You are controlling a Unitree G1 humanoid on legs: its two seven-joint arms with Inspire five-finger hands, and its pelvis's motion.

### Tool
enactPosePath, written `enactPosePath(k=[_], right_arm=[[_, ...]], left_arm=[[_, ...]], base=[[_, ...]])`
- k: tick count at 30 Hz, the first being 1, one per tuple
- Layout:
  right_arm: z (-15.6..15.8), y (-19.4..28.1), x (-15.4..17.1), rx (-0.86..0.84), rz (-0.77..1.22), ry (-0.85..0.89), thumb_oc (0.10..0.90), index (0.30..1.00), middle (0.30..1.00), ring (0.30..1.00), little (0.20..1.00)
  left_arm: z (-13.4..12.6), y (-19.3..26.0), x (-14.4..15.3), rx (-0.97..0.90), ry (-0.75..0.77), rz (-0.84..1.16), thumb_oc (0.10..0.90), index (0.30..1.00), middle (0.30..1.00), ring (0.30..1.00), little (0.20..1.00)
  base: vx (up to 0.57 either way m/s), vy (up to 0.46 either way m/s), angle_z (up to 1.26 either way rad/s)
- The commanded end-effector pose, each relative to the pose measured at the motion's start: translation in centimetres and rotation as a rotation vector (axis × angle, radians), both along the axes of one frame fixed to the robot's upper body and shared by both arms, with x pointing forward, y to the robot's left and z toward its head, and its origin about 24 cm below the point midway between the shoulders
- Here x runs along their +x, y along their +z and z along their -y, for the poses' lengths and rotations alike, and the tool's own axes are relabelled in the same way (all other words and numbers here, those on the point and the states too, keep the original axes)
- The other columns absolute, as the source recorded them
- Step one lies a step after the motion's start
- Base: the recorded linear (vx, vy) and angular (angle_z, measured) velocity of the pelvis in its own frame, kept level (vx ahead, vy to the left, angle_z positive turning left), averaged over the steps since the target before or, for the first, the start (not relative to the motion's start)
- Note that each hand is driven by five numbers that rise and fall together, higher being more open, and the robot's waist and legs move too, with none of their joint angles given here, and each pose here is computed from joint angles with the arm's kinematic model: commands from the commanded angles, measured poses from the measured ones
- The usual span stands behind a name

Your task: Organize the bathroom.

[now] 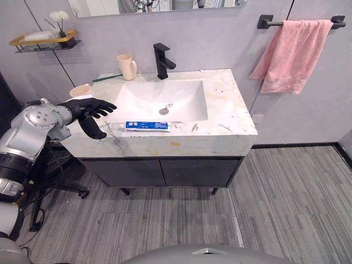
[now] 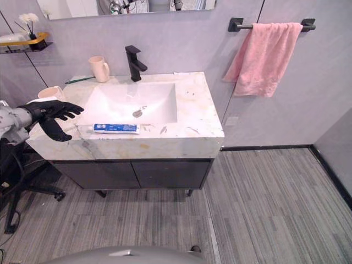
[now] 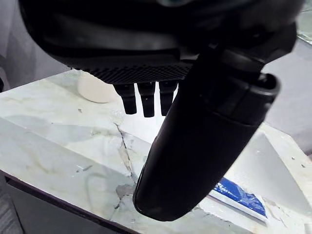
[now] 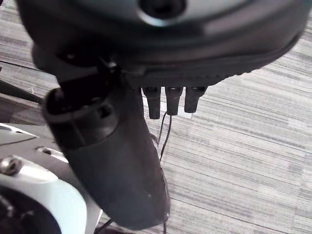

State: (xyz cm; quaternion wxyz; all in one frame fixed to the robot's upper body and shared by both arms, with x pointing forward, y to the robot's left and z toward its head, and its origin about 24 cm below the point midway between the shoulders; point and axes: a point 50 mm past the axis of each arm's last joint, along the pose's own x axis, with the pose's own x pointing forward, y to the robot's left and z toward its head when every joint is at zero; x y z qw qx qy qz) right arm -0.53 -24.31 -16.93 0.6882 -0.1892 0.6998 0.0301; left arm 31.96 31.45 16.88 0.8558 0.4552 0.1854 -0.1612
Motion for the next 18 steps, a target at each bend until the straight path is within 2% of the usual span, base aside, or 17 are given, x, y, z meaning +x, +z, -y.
enactPosePath(k=[1,18], right_arm=[[2.3,0.6,0.7,-0.066,-0.011,0.070,0.800,0.900,0.900,0.900,0.900],[3.3,1.0,0.1,-0.078,-0.012,0.067,0.800,0.900,0.900,0.900,0.900]], left_arm=[[-0.3,8.7,1.1,0.016,-0.011,0.324,0.800,0.900,0.900,0.900,0.900],[1.5,9.2,2.2,0.057,-0.078,0.392,0.800,0.900,0.900,0.900,0.900]], base=[[0.03,-0.012,-0.07],[0.00,0.000,-0.02]])
